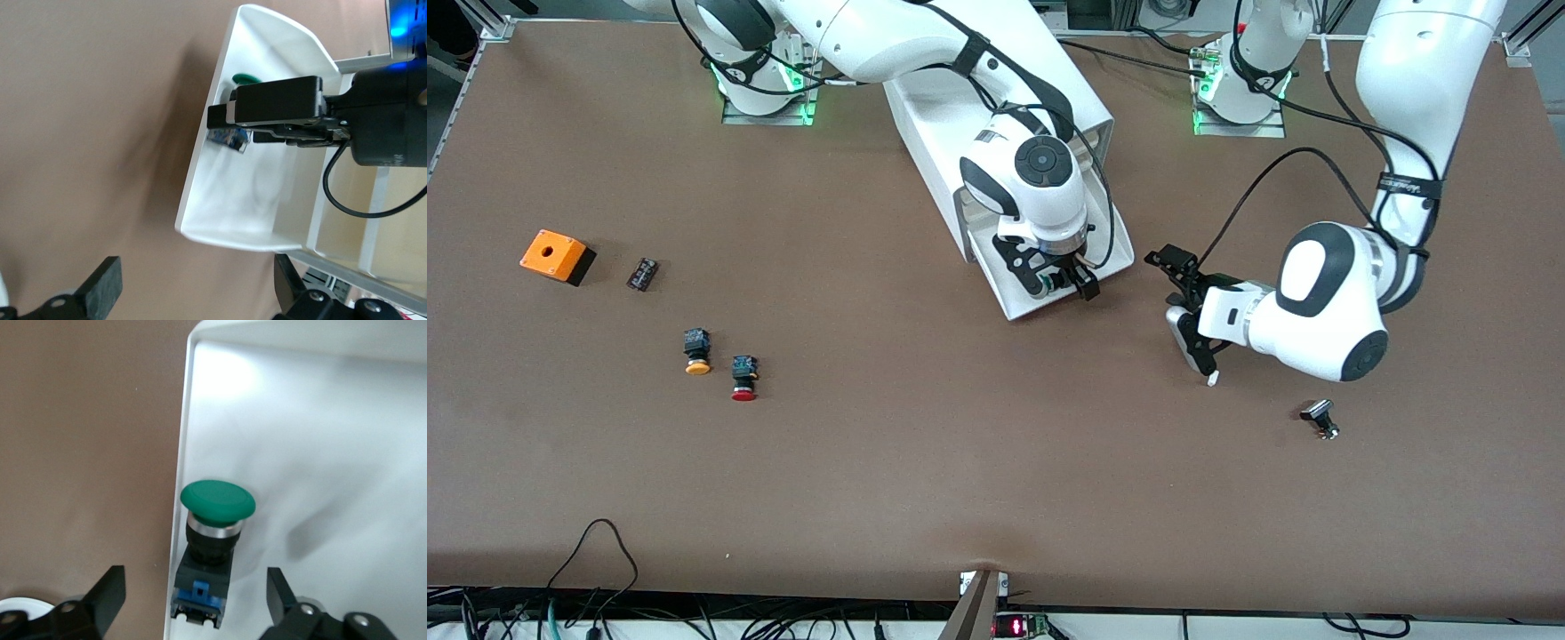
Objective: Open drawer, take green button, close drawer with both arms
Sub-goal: 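Lift the green button out with the right gripper while the left gripper withdraws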
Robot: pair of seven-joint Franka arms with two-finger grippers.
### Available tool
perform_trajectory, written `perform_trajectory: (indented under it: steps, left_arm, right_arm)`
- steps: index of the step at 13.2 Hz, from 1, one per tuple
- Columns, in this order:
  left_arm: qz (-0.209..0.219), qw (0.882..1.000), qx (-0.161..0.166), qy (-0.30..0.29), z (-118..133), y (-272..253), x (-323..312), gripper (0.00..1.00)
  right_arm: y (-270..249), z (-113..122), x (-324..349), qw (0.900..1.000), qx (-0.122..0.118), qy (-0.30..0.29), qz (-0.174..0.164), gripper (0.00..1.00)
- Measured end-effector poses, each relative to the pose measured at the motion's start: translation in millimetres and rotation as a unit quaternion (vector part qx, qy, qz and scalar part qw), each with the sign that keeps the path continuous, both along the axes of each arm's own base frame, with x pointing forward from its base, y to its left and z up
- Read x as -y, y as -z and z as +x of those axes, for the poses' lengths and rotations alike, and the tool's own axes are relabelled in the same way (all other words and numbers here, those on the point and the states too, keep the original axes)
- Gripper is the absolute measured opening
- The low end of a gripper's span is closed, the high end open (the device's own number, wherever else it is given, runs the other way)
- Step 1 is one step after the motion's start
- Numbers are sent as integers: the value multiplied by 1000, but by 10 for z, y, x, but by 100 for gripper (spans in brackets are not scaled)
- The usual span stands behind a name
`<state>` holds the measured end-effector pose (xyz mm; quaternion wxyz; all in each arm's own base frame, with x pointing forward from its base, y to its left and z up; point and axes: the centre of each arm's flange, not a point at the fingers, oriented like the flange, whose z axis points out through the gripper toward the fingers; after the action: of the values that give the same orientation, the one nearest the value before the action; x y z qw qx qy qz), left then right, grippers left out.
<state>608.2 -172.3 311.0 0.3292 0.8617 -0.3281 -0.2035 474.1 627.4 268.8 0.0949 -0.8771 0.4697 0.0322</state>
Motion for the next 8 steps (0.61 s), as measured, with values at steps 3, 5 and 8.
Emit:
perform_trajectory:
  steps: [3, 5, 8]
  left_arm:
    - [72, 996, -34, -44, 14, -286, -26, 100]
    - [116, 987, -67, -87, -11, -467, -29, 100]
    - [217, 960, -94, -151, 35, -898, -122, 100]
  right_arm:
    - [-1, -20, -15, 1000, 1, -3, -1, 50]
    - [7, -22, -9, 1000, 9, -9, -10, 34]
    - [-3, -31, -15, 1000, 12, -13, -16, 34]
